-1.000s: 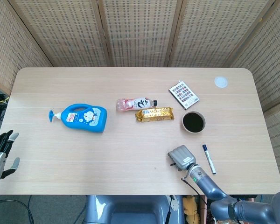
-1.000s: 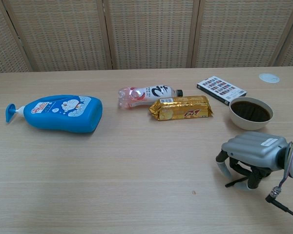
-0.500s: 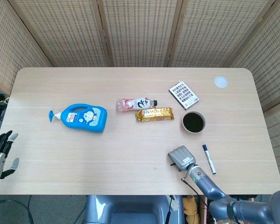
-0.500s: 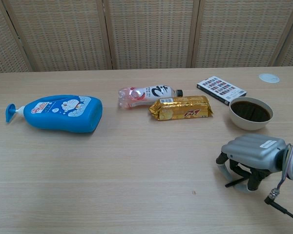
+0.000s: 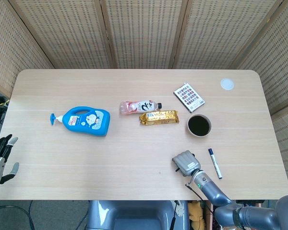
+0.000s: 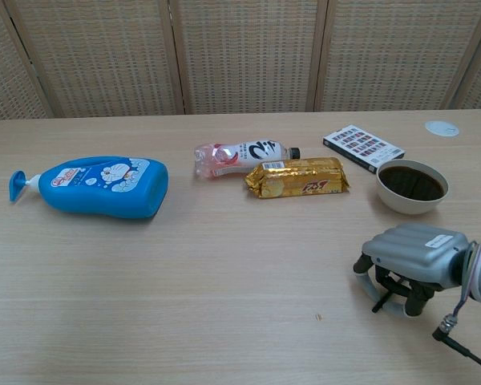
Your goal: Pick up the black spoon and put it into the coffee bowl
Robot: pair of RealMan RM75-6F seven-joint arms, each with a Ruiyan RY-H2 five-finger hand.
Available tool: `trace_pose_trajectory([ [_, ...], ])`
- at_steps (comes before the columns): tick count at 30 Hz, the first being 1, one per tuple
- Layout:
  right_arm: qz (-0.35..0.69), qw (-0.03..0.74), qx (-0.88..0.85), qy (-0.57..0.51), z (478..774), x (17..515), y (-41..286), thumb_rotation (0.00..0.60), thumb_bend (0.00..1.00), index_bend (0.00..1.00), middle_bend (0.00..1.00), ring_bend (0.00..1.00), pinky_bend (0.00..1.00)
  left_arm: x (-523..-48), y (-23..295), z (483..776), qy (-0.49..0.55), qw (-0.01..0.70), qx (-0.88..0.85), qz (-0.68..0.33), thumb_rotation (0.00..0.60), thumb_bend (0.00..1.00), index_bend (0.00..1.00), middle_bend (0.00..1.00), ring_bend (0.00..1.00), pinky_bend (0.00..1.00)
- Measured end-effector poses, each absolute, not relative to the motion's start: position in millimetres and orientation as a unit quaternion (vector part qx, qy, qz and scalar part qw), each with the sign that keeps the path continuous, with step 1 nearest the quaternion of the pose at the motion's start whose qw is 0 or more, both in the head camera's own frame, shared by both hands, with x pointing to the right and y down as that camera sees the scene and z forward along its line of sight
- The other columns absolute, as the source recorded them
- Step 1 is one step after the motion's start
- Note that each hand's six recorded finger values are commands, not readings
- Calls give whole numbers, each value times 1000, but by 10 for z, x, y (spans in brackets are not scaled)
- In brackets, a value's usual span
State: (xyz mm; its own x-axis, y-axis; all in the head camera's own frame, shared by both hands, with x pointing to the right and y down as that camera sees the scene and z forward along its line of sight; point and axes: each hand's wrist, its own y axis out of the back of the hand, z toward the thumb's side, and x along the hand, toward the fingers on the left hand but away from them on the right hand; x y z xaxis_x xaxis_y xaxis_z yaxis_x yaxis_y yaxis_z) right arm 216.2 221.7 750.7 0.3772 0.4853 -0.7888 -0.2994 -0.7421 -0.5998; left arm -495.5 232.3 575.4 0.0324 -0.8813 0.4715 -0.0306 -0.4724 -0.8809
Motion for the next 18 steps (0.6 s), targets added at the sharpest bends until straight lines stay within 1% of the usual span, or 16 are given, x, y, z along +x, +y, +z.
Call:
trace_pose_trajectory([
  [7,555,349,-752,-63,7506,2169,2239,600,538,606,891,882,1000,-4974,2335,5752,368,358,-621,-592,600,466,0,0,0,0],
  [18,548,345,-758,-77,7424,2141,2204,600,577,631,891,882,1000,-5013,2353,5750,372,356,-619,-594,600,466,0,0,0,0],
])
